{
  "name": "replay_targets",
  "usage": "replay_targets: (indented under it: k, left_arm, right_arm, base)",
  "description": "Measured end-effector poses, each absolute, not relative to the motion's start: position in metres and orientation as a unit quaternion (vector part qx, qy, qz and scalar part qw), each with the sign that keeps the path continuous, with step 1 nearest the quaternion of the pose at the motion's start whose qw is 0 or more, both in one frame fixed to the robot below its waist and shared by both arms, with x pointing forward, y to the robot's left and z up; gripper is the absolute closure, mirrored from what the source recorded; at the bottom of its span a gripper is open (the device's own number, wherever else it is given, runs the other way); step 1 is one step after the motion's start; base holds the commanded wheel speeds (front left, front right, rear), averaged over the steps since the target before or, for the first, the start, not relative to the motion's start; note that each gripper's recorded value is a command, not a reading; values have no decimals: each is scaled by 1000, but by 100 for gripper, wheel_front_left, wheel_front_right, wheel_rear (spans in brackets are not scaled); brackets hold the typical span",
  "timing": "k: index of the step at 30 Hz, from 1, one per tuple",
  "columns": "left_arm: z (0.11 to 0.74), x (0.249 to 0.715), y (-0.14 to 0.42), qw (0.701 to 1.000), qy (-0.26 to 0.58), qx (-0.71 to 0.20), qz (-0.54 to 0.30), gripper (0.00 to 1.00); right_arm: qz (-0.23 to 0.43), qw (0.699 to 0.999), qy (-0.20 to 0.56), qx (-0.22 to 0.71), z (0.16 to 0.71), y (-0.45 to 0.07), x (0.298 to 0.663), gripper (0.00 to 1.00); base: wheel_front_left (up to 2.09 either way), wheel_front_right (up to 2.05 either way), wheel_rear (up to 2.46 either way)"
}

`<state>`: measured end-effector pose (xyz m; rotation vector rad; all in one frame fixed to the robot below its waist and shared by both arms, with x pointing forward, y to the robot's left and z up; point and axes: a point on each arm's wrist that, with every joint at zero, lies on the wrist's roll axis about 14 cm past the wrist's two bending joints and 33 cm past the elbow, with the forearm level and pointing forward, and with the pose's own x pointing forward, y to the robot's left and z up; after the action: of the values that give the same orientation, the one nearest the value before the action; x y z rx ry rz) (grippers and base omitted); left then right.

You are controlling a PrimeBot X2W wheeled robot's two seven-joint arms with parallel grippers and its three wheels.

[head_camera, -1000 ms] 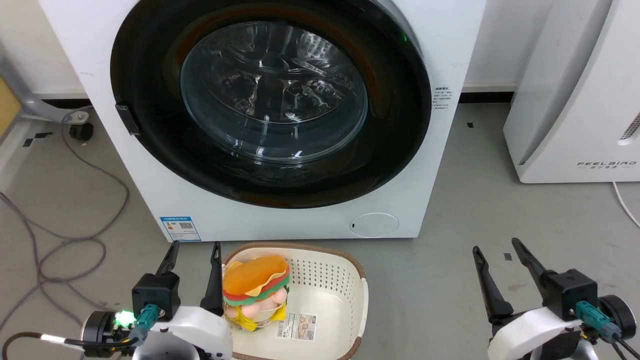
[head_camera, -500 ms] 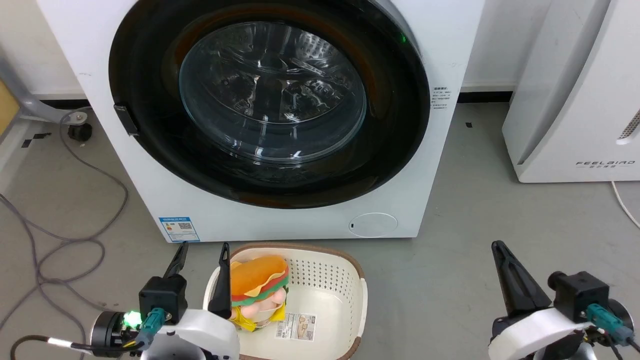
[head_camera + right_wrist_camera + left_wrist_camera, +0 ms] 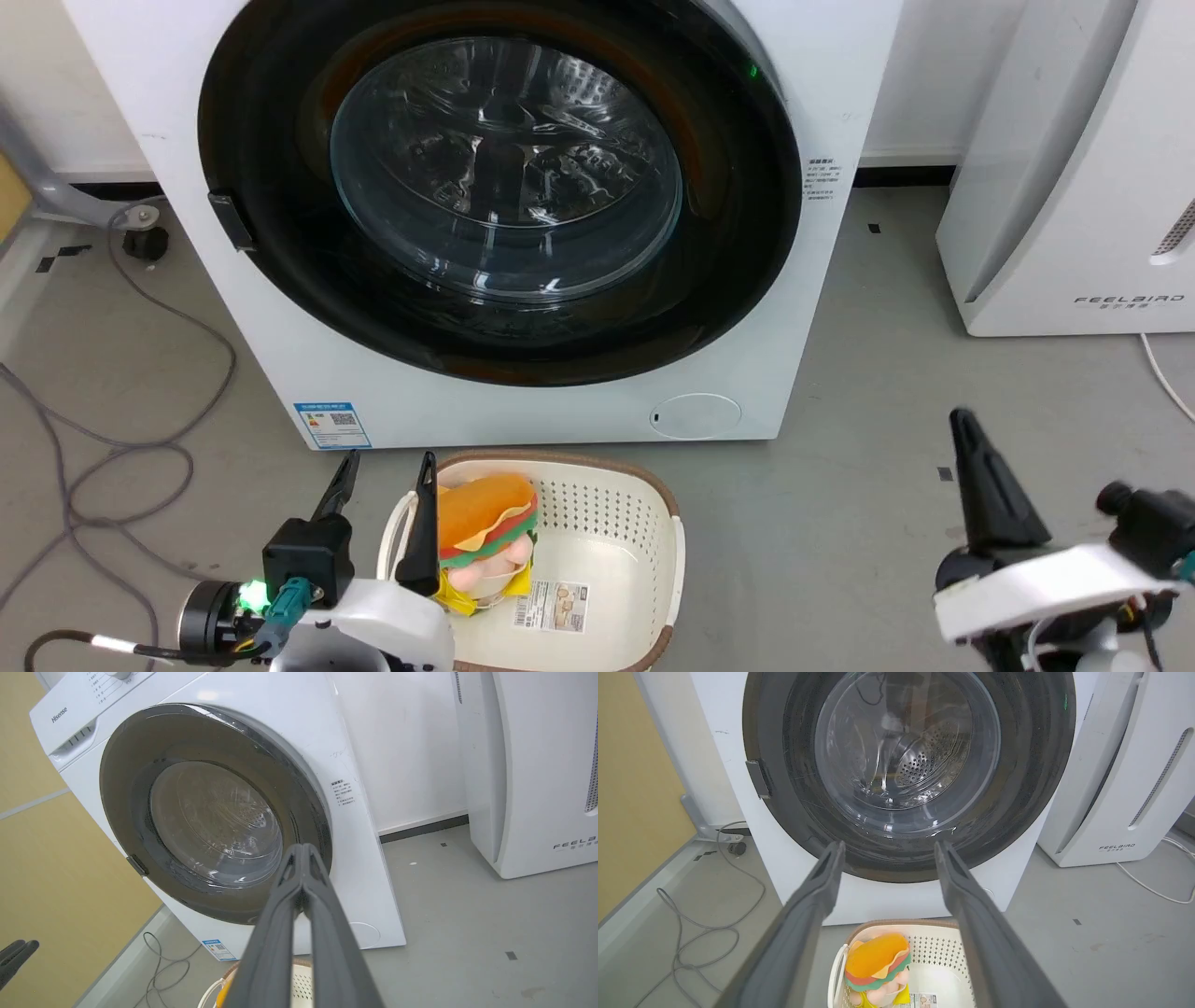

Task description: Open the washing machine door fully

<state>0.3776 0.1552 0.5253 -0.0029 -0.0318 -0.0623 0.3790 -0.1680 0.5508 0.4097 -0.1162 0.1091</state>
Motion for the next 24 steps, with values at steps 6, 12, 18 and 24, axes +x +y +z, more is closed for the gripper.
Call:
replay_targets:
  k: [6, 12, 18, 24]
  left_arm:
    - [525, 384, 153, 999, -21, -5, -34, 0]
    - [522, 391, 152, 999, -19, -8, -38, 0]
    - [523, 401, 151, 999, -27, -10, -42, 0]
    - [522, 411, 150, 998, -30, -11, -46, 0]
  right_arm:
    - [50, 963, -88, 251, 571, -178, 398, 100]
    - [50, 949, -110, 291, 587, -187, 421, 100]
    - [54, 926, -122, 352, 602, -196, 450, 100]
    - [61, 901, -123, 412, 613, -202, 482, 100]
  base:
    - [0, 0, 0]
    - [0, 0, 0]
    - [0, 0, 0]
    - [0, 0, 0]
